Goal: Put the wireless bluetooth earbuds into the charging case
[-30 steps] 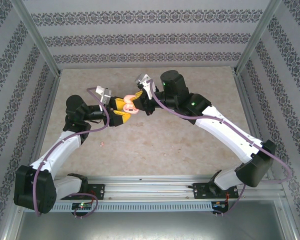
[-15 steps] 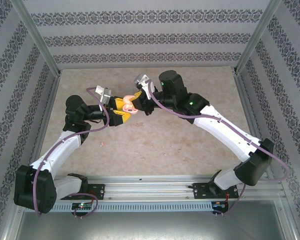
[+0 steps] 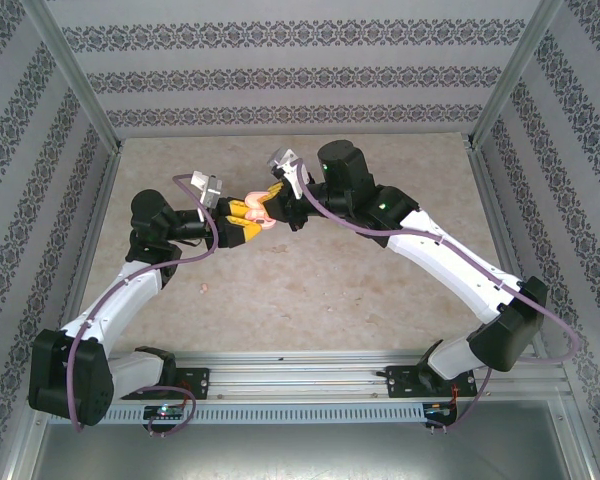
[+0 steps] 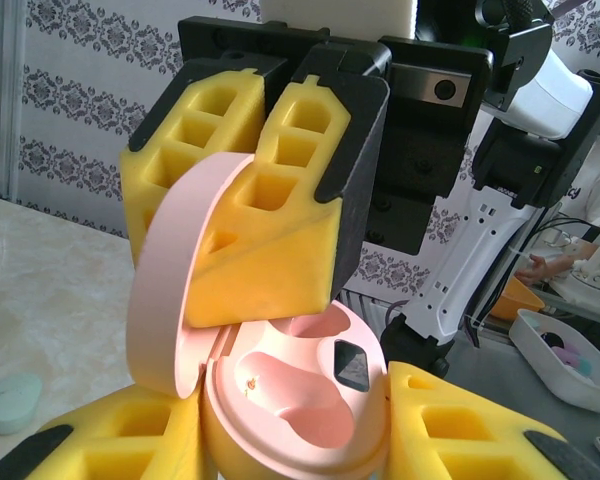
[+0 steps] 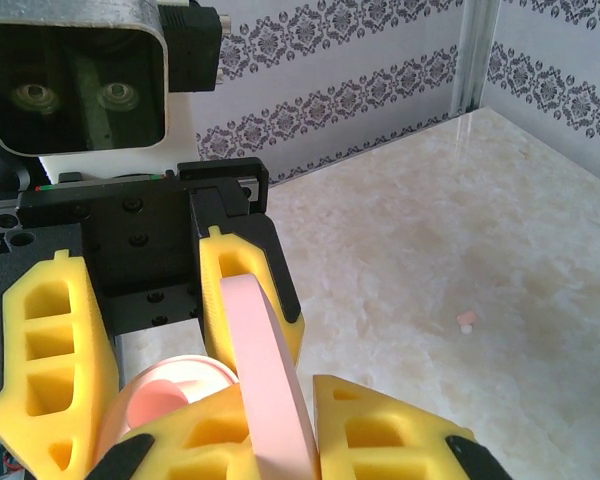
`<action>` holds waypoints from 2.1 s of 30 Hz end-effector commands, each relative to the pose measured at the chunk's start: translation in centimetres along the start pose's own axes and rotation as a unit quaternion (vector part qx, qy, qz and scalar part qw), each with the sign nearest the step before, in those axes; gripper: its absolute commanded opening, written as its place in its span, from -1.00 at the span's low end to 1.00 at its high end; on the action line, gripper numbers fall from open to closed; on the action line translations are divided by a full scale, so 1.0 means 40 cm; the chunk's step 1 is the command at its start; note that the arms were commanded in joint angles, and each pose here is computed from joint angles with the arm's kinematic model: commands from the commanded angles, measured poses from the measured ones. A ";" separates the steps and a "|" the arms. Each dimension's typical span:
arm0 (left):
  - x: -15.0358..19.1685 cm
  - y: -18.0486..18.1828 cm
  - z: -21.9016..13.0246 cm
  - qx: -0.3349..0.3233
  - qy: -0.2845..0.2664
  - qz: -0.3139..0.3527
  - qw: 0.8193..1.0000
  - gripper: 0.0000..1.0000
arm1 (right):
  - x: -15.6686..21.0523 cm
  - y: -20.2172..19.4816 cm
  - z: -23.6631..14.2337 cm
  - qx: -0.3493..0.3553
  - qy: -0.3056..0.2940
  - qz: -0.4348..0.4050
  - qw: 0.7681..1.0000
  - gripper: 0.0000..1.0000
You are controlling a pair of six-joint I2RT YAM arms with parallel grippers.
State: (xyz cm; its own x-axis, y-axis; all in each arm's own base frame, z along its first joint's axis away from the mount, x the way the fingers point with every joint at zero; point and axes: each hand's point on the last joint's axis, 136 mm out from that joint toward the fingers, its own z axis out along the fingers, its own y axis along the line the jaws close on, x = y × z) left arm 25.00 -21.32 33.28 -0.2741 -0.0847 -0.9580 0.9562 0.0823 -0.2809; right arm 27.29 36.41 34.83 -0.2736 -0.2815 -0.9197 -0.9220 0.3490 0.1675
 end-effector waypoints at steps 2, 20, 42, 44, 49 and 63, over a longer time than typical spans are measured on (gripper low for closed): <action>-0.018 -0.023 -0.003 0.010 -0.003 0.035 0.999 -0.54 | -0.027 0.018 0.013 -0.018 -0.010 0.006 1.000 -0.62; -0.005 -0.002 -0.018 -0.017 -0.005 0.004 1.000 -0.59 | -0.061 0.022 -0.022 -0.008 -0.018 0.055 0.998 0.08; 0.030 0.104 -0.072 -0.095 -0.015 -0.061 0.993 -0.61 | -0.100 -0.019 -0.095 0.014 -0.048 0.207 0.977 0.11; 0.036 0.125 -0.088 -0.115 -0.016 -0.070 0.991 -0.61 | -0.080 -0.037 -0.092 0.031 -0.040 0.224 0.973 0.10; 0.051 0.167 -0.117 -0.155 -0.012 -0.082 0.985 -0.61 | -0.015 -0.080 -0.072 0.072 -0.020 0.272 0.959 0.09; 0.074 0.314 -0.196 -0.266 -0.024 -0.117 0.956 -0.61 | 0.262 -0.090 0.120 0.141 0.030 0.447 0.883 -0.10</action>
State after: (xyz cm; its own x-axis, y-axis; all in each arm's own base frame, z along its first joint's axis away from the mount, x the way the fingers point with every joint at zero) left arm 33.61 -14.01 26.09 -0.4840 -0.1939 -0.8533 0.7083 0.4858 -0.5121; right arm 28.72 35.01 24.49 -0.8665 0.0787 -0.4930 -0.3268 0.6571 0.6793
